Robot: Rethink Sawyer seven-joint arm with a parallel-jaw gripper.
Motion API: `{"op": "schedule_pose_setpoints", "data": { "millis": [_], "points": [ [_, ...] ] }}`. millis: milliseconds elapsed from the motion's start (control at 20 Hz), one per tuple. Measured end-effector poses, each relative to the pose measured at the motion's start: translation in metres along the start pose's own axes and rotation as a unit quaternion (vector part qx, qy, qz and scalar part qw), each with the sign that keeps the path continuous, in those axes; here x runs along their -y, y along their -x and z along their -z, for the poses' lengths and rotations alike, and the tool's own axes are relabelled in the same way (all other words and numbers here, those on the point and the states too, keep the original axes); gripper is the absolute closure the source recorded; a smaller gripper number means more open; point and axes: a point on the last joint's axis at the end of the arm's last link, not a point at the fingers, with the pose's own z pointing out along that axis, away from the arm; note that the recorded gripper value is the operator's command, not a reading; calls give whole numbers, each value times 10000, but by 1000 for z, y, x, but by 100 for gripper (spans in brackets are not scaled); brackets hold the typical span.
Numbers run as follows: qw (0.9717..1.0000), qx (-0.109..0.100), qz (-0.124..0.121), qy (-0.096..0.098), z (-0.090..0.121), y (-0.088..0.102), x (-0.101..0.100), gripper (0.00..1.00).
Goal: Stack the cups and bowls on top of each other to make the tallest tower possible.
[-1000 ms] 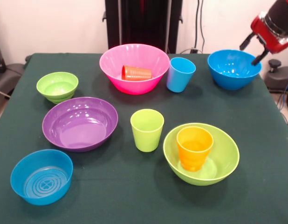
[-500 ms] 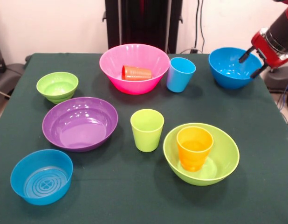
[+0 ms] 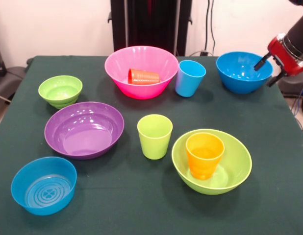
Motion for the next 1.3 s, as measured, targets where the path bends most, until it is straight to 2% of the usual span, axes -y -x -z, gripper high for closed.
{"op": "schedule_pose_setpoints", "data": {
  "millis": [600,900,1300],
  "points": [
    [10000,-26,-30,5,-1,0,-2,0],
    [9999,-94,-111,72,-1,-2,-3,0],
    [9995,-54,-231,221,-12,-11,14,0]
  ]
}}
